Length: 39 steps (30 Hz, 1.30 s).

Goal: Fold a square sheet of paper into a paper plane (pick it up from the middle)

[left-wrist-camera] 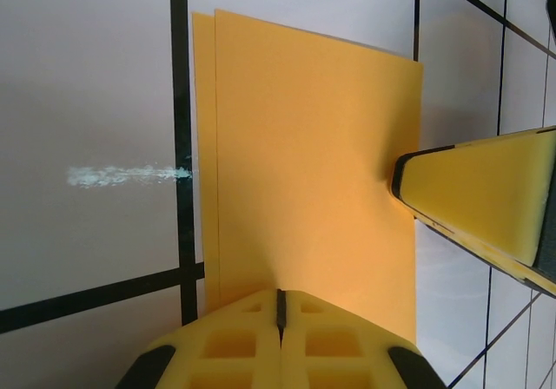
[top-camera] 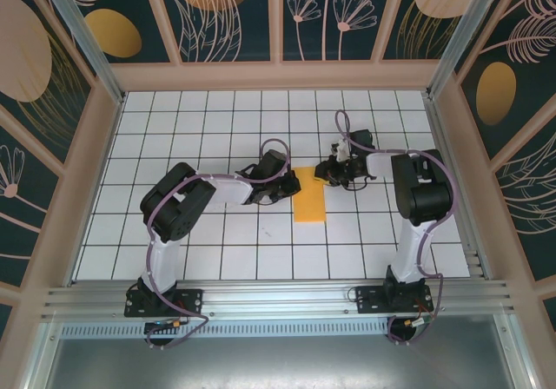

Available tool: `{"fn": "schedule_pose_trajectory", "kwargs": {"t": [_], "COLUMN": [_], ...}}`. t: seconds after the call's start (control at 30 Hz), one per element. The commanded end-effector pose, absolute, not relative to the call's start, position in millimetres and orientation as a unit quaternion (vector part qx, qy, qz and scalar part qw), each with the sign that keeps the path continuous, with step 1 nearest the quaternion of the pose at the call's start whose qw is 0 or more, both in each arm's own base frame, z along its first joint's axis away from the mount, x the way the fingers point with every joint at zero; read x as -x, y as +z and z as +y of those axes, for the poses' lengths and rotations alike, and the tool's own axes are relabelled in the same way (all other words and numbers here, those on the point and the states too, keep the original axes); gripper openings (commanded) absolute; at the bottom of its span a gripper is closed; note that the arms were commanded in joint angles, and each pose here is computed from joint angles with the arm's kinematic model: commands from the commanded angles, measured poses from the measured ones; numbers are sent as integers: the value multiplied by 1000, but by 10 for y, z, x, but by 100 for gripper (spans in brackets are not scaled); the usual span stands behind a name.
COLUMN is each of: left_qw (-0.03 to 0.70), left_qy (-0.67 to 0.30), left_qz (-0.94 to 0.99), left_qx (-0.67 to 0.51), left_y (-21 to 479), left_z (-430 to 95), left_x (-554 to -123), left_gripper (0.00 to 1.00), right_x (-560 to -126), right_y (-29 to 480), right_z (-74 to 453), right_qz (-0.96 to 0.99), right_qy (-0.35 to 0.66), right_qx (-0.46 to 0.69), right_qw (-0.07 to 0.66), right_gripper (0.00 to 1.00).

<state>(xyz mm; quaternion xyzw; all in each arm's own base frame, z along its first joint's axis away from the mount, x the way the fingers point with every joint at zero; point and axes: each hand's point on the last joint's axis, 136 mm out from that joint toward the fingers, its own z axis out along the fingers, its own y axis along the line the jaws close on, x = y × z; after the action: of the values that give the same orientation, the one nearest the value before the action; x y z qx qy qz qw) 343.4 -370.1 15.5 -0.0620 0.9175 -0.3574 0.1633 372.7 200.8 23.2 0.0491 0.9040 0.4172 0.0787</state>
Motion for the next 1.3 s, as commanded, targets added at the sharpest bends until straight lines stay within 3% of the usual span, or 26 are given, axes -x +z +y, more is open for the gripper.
{"fn": "schedule_pose_trajectory", "kwargs": {"t": [0.0,0.2,0.77,0.97,1.1,1.27], "left_qw": [110,109,110,112,123,187], "left_qy": [-289,-287,-288,-289,-312,-348], "left_qz": [949,950,949,949,940,917], "left_qx": [65,65,63,63,57,53], "left_y": [-336,-347,-314,-280,-12,698], "left_z": [-3465,-3450,-3466,-3460,-3546,-3586], "left_x": [-3182,-3163,-3179,-3174,-3224,-3379], "left_gripper": [0,0,0,0,1,15], "right_x": [-3762,-3986,-4047,-4146,-4148,-3884], "right_y": [192,660,-22,360,768,960], "right_z": [1973,2063,1942,1985,1936,1714], "right_qz": [910,895,920,912,910,923], "right_qy": [405,431,379,393,385,332], "right_qx": [-49,-24,-73,-53,-29,-23], "right_qw": [78,116,73,102,150,193], "right_gripper": [22,22,21,22,25,39]}}
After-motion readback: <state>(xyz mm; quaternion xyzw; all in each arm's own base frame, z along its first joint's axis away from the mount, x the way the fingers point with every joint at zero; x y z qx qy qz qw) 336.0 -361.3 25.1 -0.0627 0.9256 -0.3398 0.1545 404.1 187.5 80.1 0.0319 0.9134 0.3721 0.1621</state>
